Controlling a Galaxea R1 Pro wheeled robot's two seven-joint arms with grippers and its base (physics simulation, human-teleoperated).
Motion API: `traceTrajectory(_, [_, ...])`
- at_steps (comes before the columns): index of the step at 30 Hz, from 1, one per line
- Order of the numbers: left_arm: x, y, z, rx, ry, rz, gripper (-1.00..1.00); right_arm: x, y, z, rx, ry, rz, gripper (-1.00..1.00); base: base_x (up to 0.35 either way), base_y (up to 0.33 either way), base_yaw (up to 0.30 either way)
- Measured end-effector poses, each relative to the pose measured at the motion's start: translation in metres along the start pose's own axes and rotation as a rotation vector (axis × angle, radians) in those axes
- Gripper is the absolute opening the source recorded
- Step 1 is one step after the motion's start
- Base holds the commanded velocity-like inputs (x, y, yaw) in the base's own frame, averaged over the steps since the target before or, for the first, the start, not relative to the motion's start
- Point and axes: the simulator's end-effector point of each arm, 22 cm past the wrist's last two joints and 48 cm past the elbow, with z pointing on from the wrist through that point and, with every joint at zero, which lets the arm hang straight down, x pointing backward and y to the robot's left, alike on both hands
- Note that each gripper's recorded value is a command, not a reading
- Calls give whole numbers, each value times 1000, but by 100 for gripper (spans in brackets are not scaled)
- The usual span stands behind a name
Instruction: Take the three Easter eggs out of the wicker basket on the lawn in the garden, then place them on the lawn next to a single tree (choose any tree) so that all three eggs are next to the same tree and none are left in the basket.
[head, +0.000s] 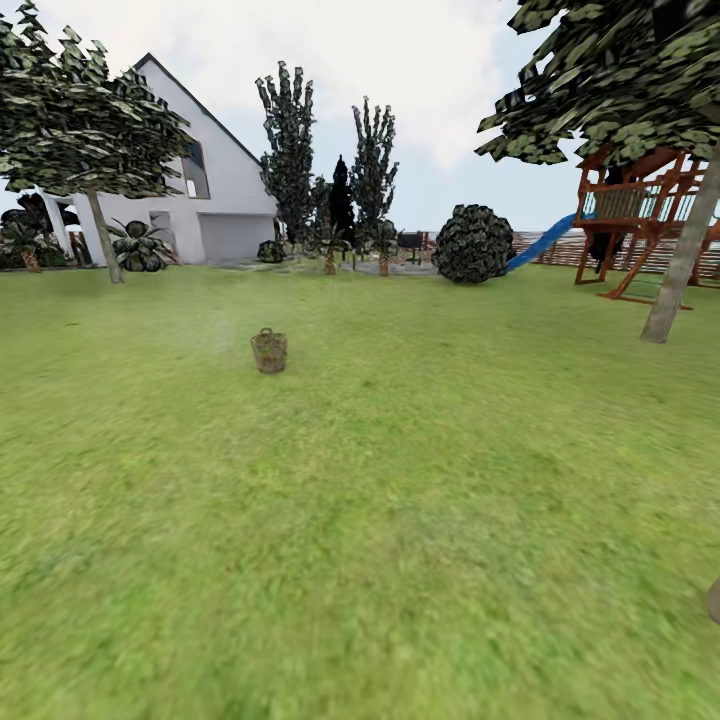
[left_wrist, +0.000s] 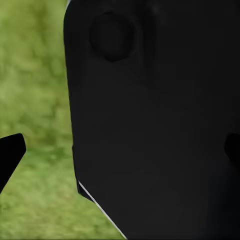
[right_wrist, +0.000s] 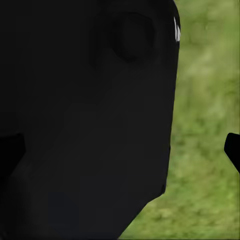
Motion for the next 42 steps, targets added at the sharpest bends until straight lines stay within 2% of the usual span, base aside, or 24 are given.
traceTrajectory(2, [-14, 9, 0, -10, -26, -10, 100, -1, 9, 0, -13, -3, 6, 100, 0, 0, 0])
traceTrajectory(4, [-13, 14, 0, -17, -26, -9, 100, -1, 15, 0, -20, -3, 5, 100, 0, 0, 0])
traceTrajectory(14, [-13, 14, 0, -17, -26, -9, 100, -1, 15, 0, -20, -3, 5, 100, 0, 0, 0])
traceTrajectory(20, [-16, 14, -10, -18, -46, -12, 100, -1, 15, -10, -21, -7, 5, 100, 0, 0, 0])
traceTrajectory(36, [-15, 14, -36, -18, -48, -17, 100, 3, 18, -36, -24, 0, 6, 100, 0, 0, 3])
traceTrajectory(42, [-16, 14, -46, -20, -54, -20, 100, 1, 22, -46, -29, -6, -2, 100, 0, 0, 185])
